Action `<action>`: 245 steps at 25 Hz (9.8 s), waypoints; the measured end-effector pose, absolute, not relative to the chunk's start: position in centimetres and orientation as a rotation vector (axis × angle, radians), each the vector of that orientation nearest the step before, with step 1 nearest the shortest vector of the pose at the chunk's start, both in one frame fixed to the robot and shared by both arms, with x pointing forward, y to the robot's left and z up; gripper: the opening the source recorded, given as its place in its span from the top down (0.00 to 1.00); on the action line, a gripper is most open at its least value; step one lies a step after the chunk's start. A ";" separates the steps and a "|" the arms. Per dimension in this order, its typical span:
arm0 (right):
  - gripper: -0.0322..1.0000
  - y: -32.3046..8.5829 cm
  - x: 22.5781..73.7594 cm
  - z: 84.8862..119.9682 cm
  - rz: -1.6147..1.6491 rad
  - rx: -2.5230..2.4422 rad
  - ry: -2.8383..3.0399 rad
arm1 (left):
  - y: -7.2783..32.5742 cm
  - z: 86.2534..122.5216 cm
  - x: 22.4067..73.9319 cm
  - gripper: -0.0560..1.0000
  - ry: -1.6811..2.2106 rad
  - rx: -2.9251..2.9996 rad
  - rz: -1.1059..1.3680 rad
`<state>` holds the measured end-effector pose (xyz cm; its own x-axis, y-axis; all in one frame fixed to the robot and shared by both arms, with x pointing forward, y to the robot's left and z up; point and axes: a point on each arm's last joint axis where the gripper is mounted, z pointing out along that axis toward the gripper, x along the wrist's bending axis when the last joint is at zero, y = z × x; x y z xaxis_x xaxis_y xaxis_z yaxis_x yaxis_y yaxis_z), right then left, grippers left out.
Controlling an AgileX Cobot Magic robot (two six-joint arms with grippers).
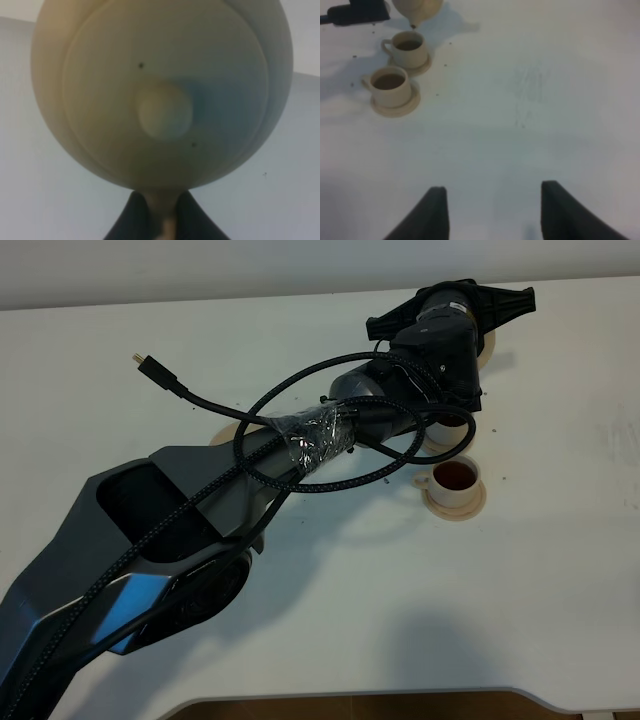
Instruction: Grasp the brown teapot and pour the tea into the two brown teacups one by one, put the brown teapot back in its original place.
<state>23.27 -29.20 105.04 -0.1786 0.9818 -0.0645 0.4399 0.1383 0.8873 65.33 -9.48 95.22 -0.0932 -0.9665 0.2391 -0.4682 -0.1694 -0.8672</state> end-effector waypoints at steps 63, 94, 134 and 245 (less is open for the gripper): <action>0.54 -29.2 23.3 105.0 0.987 1.380 1.721 | 2.8 96.2 64.8 0.85 -0.627 -3.073 -0.263; 0.54 -29.2 23.3 105.0 0.987 1.380 1.721 | 15.0 96.9 60.6 0.85 -1.621 -2.618 -0.168; 0.54 -29.2 23.3 105.0 0.987 1.380 1.721 | 14.9 93.1 60.7 0.85 -1.647 -2.655 -0.135; 0.54 -29.2 23.3 105.0 0.987 1.380 1.721 | 30.2 104.6 22.8 0.43 -2.502 -2.623 -1.351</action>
<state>23.27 -29.20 105.04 -0.1786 0.9818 -0.0645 0.4399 0.1383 0.8873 22.79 30.21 104.62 0.0558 0.9983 -0.0160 0.5344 -0.0163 0.8451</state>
